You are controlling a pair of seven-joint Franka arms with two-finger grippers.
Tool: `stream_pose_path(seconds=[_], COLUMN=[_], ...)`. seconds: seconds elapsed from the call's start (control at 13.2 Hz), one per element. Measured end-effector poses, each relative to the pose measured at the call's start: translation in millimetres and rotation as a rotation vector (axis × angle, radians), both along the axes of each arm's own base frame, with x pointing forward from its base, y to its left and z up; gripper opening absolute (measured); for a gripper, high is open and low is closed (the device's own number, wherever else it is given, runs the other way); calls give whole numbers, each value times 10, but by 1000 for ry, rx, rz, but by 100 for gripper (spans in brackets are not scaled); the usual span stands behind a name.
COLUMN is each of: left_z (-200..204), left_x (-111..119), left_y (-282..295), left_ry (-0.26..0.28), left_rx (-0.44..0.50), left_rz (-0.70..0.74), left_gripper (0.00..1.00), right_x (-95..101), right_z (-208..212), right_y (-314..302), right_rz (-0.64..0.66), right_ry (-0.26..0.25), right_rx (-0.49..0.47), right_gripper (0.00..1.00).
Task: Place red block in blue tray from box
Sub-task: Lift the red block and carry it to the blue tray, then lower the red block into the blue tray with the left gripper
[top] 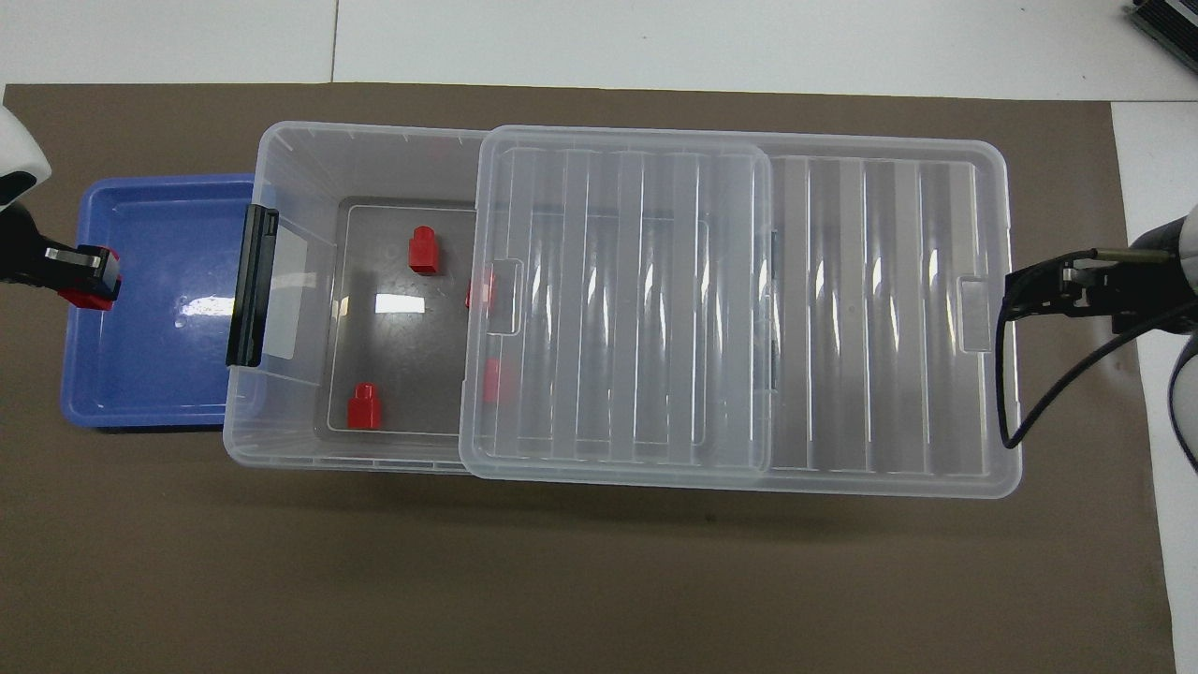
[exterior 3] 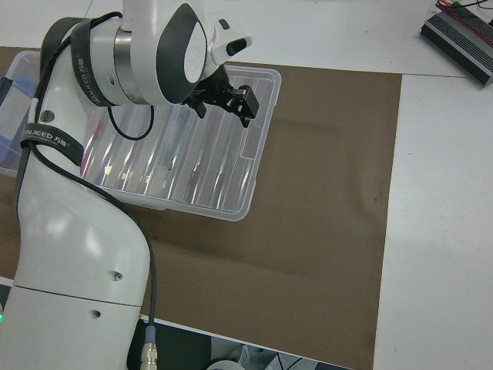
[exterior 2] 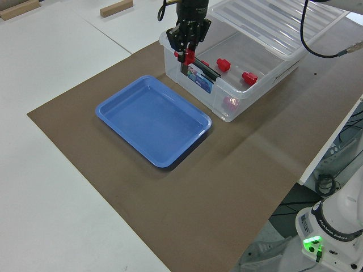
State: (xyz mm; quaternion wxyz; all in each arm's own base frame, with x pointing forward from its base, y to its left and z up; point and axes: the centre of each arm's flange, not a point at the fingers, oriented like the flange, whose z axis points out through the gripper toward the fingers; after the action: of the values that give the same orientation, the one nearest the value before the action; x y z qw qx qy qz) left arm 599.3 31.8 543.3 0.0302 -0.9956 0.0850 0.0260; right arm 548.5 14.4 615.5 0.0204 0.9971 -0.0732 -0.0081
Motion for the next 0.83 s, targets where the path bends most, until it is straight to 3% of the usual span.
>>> stream_pose_path(seconds=[0.68,0.83], left_z=[-1056,-1298], left_x=[-211,-308], left_y=[618,701], left_ry=[-123,-113], left_rx=[8,3], left_rz=[-45,-36], left_gripper=[34,34], right_x=[0,0], right_z=[0,0], right_y=[0,0], right_rz=[0,0], right_ry=[0,0], right_rx=[0,0], right_gripper=[100,100])
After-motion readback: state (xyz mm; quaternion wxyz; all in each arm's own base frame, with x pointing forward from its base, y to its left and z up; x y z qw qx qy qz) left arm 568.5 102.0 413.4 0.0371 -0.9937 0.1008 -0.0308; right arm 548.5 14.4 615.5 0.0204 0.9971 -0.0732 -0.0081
